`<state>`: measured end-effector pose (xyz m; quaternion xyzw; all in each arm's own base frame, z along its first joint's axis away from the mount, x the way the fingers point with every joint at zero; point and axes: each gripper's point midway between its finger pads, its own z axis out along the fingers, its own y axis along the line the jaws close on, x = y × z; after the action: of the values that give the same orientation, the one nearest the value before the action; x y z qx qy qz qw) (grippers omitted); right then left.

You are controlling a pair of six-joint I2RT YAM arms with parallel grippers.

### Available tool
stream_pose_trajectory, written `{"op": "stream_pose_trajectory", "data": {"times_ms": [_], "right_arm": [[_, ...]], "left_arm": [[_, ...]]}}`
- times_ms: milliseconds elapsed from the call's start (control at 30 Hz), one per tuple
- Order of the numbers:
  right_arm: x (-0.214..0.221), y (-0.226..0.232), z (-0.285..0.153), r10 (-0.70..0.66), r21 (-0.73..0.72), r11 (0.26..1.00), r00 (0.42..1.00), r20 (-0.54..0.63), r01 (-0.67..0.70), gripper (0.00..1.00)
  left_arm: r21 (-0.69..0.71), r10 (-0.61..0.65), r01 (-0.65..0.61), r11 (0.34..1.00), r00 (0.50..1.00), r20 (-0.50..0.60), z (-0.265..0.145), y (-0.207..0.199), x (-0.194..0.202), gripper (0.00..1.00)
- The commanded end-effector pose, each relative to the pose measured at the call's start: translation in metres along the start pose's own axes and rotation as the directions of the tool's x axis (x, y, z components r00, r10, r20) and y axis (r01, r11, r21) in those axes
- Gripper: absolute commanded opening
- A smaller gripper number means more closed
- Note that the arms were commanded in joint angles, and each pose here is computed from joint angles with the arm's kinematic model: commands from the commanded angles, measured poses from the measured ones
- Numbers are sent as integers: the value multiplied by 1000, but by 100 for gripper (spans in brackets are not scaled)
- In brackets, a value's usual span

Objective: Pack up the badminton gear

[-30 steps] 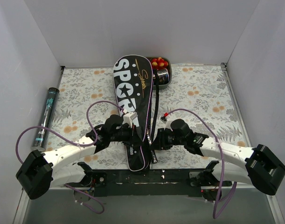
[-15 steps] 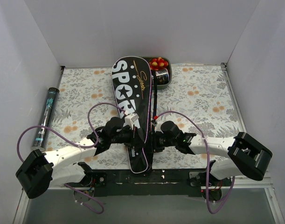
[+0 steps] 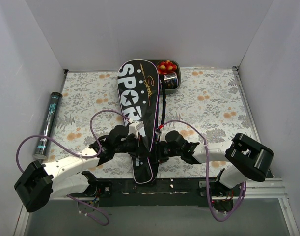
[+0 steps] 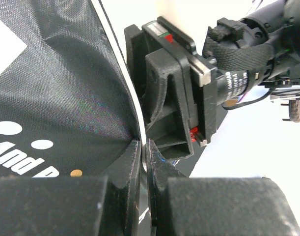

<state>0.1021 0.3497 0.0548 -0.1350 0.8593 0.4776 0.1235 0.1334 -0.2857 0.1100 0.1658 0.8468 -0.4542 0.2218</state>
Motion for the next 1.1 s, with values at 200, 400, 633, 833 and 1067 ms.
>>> {"op": "stream_pose_trajectory", "data": {"times_ms": [200,400,633,833,1067], "right_arm": [[-52,57,-41,-238,23,971,952,194,238,65],[-91,32,-96,-275,213,954,902,333,212,74],[-163,5,-135,-310,367,918,852,423,152,75],[-237,-1,-133,-325,383,915,794,514,127,75],[-300,-15,-108,-315,333,934,741,593,131,75]], "left_arm": [[235,78,-78,969,997,9,-17,-59,0,0],[203,83,-80,976,997,-5,-17,-50,10,0],[228,103,-95,969,994,-25,-19,-53,20,0],[270,123,-110,956,992,-31,-25,-62,26,0],[271,115,-99,957,992,-45,-26,-60,33,0]]}}
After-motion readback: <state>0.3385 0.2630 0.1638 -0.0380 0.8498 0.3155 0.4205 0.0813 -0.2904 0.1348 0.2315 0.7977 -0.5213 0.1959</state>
